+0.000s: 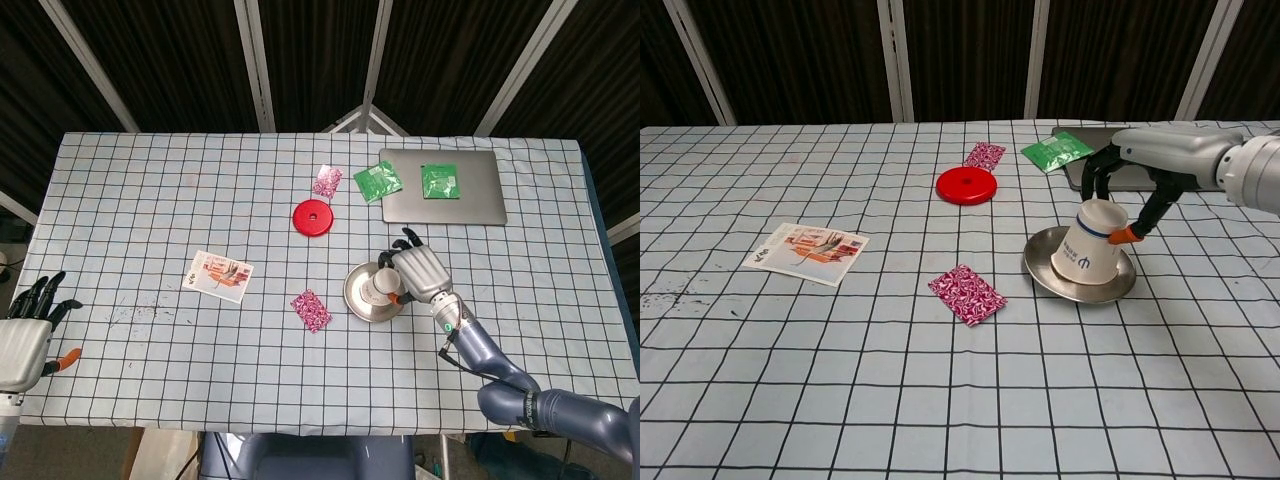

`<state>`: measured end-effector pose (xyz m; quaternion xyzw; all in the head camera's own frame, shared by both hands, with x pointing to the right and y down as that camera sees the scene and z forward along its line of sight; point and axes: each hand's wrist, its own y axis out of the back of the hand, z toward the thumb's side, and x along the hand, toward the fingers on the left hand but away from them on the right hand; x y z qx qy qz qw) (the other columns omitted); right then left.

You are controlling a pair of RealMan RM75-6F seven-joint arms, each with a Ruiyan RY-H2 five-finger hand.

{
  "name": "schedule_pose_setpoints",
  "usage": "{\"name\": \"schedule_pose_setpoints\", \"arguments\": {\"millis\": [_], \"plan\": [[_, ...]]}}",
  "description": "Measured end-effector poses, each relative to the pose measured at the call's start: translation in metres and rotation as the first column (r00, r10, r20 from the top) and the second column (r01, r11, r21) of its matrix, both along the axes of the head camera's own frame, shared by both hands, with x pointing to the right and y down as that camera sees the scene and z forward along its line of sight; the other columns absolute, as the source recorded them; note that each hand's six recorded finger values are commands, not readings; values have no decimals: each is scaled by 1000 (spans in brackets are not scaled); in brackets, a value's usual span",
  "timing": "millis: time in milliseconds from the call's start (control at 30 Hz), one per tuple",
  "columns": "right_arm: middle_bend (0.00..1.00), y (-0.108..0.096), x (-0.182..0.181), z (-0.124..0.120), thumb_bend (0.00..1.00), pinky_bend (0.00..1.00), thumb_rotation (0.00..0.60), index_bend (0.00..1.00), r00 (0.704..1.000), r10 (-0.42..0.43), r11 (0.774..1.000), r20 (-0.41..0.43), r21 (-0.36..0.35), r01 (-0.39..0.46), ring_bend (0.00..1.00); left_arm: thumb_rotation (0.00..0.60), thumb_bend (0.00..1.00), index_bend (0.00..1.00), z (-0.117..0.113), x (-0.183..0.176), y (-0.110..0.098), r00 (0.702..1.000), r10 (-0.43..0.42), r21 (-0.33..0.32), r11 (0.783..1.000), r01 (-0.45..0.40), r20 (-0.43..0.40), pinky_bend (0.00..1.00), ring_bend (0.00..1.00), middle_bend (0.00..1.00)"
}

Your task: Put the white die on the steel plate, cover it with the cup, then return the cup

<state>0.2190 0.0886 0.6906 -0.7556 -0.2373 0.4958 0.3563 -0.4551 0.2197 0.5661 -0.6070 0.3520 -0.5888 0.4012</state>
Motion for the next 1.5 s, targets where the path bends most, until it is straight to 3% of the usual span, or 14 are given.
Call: {"name": "schedule_pose_setpoints", "arguments": {"millis": [900,1500], "plan": [[468,-10,-30,4,447,0,600,543,996,24,999,85,34,-27,227,600,236,316,1,-1,-1,1000,1,-6,1000,-1,3,128,0,0],[468,-7,-7,3,448,0,600,557,999,20,999,48,47,-22,229,600,236,320,2,0,0,1000,3,-9,1000,-3,8,128,0,0]]}}
